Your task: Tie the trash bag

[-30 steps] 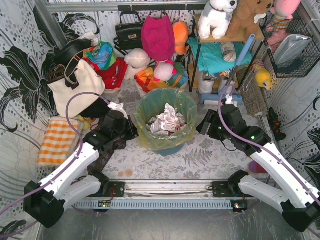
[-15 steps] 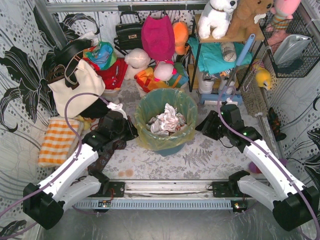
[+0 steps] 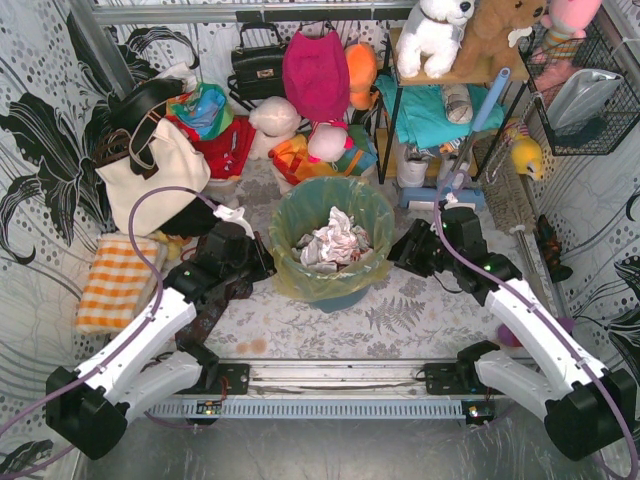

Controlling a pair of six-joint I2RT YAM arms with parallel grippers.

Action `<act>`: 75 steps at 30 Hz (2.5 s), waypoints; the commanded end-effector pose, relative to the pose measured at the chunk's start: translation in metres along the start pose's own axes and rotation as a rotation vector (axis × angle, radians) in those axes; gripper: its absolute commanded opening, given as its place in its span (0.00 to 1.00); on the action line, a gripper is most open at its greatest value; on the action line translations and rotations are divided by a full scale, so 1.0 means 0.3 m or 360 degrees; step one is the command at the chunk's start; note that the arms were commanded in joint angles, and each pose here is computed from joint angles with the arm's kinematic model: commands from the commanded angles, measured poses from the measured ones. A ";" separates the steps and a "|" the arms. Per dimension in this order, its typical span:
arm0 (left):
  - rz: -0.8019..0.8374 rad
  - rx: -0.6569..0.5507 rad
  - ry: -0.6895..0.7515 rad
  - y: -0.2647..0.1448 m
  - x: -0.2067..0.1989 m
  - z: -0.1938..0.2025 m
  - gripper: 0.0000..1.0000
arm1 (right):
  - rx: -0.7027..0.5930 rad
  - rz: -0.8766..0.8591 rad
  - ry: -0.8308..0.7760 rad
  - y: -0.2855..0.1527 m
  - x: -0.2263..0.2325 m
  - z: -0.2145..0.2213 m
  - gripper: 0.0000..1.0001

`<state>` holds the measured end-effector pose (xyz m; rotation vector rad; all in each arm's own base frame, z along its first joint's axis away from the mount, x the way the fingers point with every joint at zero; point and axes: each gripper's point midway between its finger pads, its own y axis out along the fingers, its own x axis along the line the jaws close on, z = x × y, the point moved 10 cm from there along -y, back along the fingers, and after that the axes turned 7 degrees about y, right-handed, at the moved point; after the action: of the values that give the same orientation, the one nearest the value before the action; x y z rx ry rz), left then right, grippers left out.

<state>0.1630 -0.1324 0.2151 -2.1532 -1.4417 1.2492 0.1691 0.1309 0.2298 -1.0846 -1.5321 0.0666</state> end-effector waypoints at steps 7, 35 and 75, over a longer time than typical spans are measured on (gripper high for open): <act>0.0053 -0.0048 -0.0021 -0.017 -0.014 -0.012 0.00 | 0.0059 -0.0028 -0.0043 0.034 0.008 -0.015 0.39; 0.0085 -0.0157 -0.0037 -0.136 -0.048 -0.045 0.00 | -0.0040 -0.0075 -0.0143 -0.100 0.082 -0.030 0.00; 0.0198 -0.0192 -0.0068 -0.287 -0.126 -0.104 0.00 | -0.0144 0.0007 -0.0210 -0.232 0.124 -0.040 0.07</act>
<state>0.1208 -0.1128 0.3250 -2.3706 -1.4619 1.2760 0.1440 0.1148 0.3322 -1.1042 -1.7309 -0.0137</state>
